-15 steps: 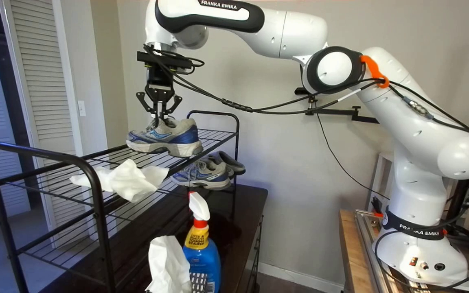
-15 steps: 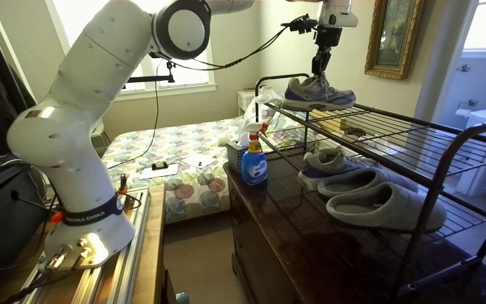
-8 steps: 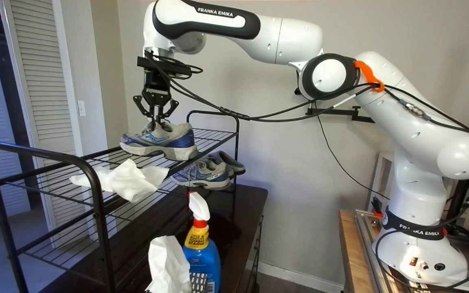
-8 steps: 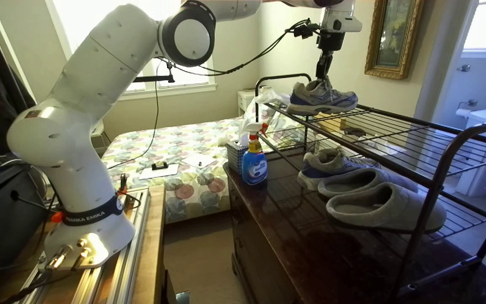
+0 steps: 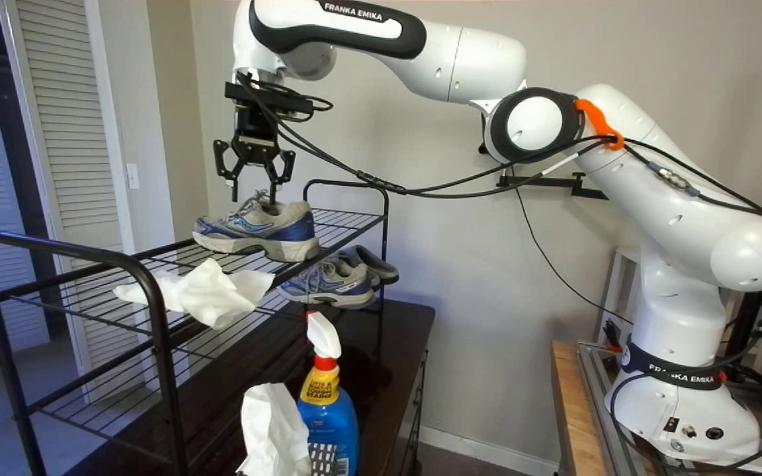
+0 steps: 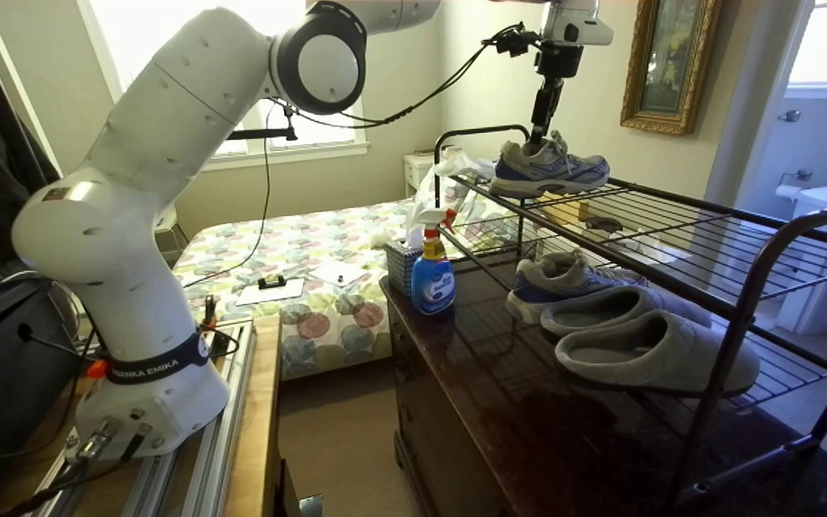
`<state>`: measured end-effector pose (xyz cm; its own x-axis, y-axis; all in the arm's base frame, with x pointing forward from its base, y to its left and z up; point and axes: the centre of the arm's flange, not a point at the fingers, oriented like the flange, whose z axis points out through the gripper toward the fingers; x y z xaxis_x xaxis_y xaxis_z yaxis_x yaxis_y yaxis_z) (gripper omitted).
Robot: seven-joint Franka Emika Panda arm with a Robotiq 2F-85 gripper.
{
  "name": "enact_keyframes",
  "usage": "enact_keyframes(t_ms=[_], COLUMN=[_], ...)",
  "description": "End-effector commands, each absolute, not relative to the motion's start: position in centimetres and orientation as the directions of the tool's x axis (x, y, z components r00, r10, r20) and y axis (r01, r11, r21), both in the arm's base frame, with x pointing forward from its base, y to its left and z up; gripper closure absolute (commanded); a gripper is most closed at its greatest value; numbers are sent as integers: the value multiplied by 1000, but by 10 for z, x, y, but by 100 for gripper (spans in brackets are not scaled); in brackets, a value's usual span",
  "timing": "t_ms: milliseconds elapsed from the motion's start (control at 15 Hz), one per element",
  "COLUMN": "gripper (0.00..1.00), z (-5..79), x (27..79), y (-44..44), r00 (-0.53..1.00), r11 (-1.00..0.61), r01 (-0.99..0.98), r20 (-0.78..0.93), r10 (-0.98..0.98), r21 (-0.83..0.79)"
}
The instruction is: Move the left sneaker to the top shelf.
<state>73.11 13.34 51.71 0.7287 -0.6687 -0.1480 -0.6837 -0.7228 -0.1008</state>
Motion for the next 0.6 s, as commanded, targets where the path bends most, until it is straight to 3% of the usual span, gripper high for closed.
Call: enact_keyframes(t_ms=[0,400,533], gripper=[1,0,0], z=[555,602,597], x=[720,666,676], y=[137,132,132], r00=[741,790,768], r11=[-747,-799,-777], r01=[-663,-602,-629], r20=[-193,-150,-172], r10=[-644,-594,-617], r21=[-53,-6,-27])
